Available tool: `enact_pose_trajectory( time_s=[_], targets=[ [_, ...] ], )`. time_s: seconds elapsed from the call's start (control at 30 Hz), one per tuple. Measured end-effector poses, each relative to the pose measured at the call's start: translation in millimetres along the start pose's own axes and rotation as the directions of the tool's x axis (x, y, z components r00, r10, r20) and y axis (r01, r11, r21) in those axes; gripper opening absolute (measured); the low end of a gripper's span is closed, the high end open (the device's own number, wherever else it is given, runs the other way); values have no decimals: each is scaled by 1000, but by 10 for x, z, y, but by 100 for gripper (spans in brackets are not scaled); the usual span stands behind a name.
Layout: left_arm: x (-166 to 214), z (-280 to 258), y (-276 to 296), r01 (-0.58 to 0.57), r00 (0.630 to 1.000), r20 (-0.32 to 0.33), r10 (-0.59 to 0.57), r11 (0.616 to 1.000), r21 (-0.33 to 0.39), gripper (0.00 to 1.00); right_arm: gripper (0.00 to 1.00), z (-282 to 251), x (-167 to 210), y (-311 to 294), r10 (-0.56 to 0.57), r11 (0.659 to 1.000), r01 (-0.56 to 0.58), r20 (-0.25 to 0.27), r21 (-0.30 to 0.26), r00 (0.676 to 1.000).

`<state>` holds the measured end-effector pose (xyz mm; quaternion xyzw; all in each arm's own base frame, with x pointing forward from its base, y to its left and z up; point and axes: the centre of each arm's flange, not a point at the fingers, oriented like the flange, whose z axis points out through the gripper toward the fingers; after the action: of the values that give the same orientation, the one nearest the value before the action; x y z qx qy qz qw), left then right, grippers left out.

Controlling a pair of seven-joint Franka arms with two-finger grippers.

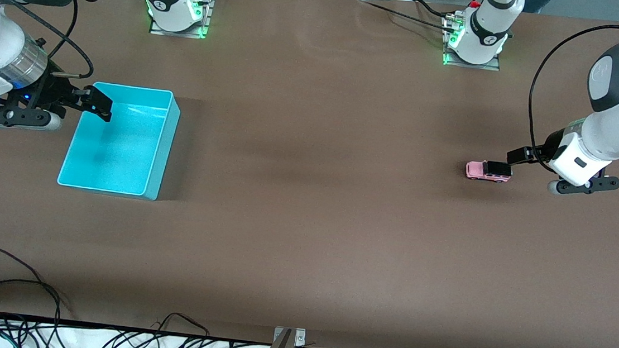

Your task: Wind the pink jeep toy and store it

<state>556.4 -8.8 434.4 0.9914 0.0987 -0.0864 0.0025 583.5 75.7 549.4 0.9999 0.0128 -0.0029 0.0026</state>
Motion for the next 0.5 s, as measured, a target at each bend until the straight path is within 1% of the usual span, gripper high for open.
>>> enact_pose_trajectory(
  time_s=[0.2,0.4,0.5],
  targets=[
    [-19,28,-3,0,1000,6,0,1000,2,100,100,0,0,0,0,1000,0,0,0,1000],
    [-71,260,-19,0,999,41,0,1000,10,100,100,0,0,0,0,1000,0,0,0,1000],
    [-83,407,-26,0,999,36,0,1000,9,100,100,0,0,0,0,1000,0,0,0,1000]
  ],
)
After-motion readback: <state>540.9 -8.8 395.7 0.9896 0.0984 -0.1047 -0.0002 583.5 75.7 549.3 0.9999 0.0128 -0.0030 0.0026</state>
